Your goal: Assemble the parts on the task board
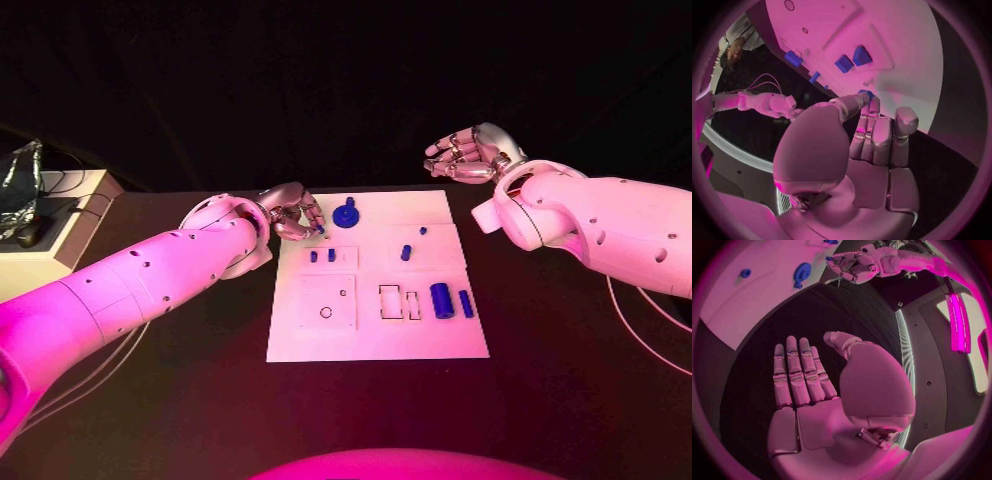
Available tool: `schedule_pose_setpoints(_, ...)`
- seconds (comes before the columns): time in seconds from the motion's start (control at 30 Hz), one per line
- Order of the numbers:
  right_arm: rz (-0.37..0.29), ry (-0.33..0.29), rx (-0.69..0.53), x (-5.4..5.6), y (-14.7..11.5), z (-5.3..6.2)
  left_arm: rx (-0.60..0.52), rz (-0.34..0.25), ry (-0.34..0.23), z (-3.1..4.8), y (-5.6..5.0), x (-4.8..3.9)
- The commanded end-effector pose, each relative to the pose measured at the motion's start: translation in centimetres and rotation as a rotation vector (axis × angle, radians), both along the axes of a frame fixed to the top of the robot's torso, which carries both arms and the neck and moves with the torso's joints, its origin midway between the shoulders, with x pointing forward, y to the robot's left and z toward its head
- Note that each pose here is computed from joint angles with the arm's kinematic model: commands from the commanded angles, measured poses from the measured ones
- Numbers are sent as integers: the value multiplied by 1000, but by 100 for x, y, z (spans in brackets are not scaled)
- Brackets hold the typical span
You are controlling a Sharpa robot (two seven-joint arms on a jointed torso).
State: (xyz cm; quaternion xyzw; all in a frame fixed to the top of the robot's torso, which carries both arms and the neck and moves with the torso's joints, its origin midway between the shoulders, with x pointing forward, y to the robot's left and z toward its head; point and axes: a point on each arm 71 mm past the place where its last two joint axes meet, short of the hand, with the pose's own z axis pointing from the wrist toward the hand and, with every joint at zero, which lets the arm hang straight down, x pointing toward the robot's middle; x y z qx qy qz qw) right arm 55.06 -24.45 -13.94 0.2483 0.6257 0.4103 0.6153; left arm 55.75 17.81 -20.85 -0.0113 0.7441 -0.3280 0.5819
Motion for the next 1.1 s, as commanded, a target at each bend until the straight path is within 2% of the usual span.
schedule_pose_setpoints(0.03,18,-11,-5,-3,21,9,12,-23,11,-16,-41,-10)
schedule_pose_setpoints(0.43,20,-11,-5,-2,29,8,13,-41,26,-33,-112,-19)
schedule_pose_setpoints(1.1,21,-11,-5,-4,32,9,39,-37,49,-65,-93,-21)
